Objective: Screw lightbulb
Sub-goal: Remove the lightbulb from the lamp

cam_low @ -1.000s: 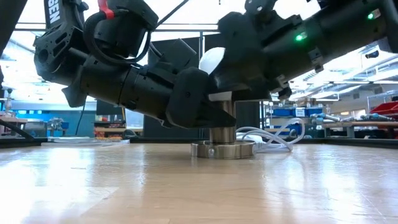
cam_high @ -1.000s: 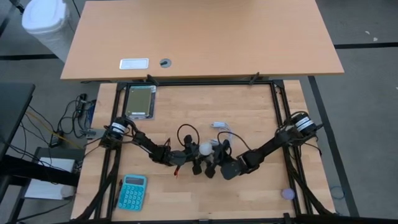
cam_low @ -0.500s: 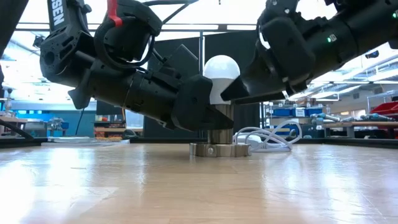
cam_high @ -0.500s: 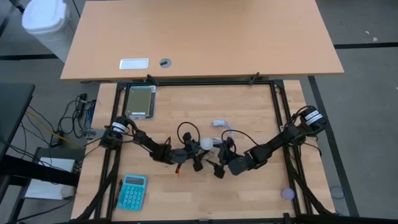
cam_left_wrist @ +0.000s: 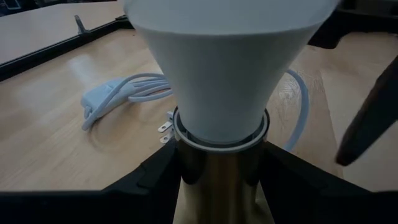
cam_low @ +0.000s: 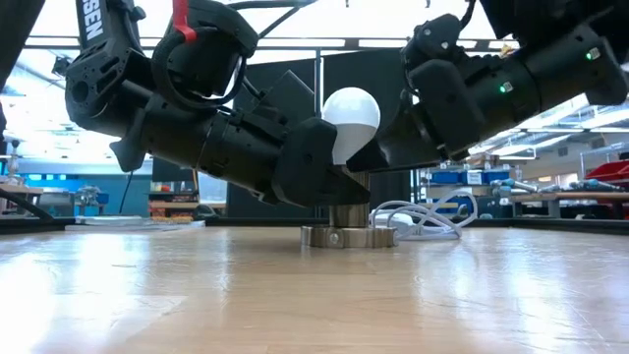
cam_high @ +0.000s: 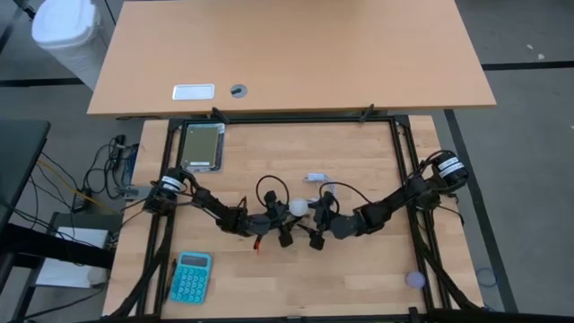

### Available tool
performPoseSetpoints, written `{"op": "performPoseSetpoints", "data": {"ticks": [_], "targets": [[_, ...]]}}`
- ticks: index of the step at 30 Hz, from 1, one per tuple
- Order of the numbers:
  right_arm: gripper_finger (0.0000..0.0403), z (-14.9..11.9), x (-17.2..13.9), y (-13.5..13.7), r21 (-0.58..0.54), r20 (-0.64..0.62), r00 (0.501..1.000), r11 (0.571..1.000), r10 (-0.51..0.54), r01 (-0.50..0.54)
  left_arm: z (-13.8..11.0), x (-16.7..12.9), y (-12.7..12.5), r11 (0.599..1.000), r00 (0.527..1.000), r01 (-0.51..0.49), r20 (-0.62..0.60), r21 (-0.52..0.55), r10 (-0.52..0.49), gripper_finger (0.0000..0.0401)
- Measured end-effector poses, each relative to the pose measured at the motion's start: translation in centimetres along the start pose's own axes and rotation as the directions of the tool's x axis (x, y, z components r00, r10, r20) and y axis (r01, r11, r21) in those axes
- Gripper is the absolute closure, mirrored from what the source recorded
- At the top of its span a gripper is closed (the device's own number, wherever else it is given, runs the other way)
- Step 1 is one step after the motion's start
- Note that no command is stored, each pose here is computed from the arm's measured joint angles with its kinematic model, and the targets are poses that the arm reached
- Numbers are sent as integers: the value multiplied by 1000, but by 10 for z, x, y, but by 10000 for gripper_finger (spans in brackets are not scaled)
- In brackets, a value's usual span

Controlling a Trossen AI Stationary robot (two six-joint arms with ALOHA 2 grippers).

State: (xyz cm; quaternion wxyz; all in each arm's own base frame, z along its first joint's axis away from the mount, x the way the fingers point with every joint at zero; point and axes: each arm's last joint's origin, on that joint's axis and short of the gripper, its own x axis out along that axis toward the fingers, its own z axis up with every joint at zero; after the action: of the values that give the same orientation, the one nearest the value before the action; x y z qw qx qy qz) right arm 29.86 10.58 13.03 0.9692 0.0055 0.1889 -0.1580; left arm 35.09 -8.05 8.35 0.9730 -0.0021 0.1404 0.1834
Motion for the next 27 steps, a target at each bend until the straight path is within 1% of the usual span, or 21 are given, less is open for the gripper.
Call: {"op": "performPoseSetpoints", "data": {"ticks": [4,9,13,15,19,27], "targets": [[93,-2,2,-10,-39,39,997,997,61,-60,0,0,0,1000,1000,2,0,-1,-2,203],[109,-2,8,-28,-35,85,984,987,157,-154,0,0,0,1000,1000,7,-1,-2,-7,203],[122,0,10,-41,-42,149,953,964,265,-261,0,0,-1,1000,1000,8,-1,-4,-8,203],[131,0,11,-45,-54,159,941,954,299,-294,0,0,-1,1000,1000,9,-1,-7,-9,203],[154,1,13,-49,-65,154,936,949,316,-310,0,0,-1,1000,1000,11,-1,-9,-11,203],[217,0,14,-50,-90,149,938,949,312,-301,0,0,-1,1000,1000,12,-1,-10,-12,203]]}}
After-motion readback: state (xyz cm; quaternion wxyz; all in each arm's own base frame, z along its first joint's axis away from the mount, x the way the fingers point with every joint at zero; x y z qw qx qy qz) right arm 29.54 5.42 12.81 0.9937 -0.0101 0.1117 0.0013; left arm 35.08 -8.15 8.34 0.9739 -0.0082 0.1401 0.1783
